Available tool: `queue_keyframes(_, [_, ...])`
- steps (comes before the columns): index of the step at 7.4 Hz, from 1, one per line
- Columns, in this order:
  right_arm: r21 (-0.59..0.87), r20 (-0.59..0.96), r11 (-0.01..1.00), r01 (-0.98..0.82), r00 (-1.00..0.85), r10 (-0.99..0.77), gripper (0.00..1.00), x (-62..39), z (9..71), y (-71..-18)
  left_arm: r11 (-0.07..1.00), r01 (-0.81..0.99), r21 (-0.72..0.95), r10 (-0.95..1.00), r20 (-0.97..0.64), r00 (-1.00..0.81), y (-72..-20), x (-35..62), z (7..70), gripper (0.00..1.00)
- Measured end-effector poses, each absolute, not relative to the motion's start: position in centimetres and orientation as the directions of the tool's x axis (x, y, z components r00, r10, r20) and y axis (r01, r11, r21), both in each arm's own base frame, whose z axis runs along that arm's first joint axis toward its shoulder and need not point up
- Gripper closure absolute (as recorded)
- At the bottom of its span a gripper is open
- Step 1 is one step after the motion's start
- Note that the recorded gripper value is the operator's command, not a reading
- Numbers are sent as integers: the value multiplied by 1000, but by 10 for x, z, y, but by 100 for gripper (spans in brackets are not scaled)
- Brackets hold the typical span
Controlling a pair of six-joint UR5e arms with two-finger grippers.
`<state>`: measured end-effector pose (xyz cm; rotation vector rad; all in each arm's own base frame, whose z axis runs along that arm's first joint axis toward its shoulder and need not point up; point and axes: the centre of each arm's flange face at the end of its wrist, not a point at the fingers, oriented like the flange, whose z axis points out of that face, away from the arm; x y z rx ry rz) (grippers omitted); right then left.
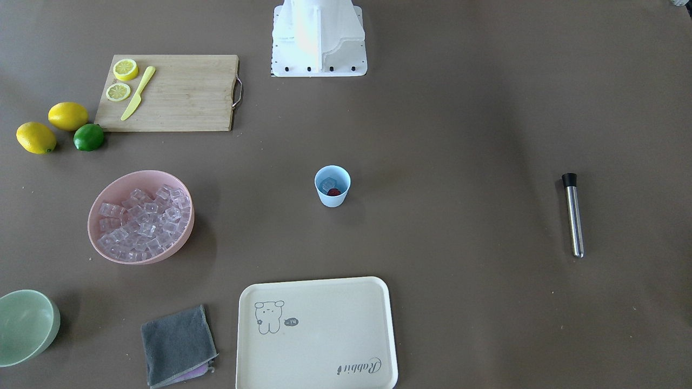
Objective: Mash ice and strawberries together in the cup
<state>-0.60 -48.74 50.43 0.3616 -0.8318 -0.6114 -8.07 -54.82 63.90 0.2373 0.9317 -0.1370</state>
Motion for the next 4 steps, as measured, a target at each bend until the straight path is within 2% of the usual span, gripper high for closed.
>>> queue_keyframes(4, [527, 589, 787, 321, 529, -611, 2, -3, 490, -487, 973, 218, 72, -76, -795, 602, -441, -111, 698, 2])
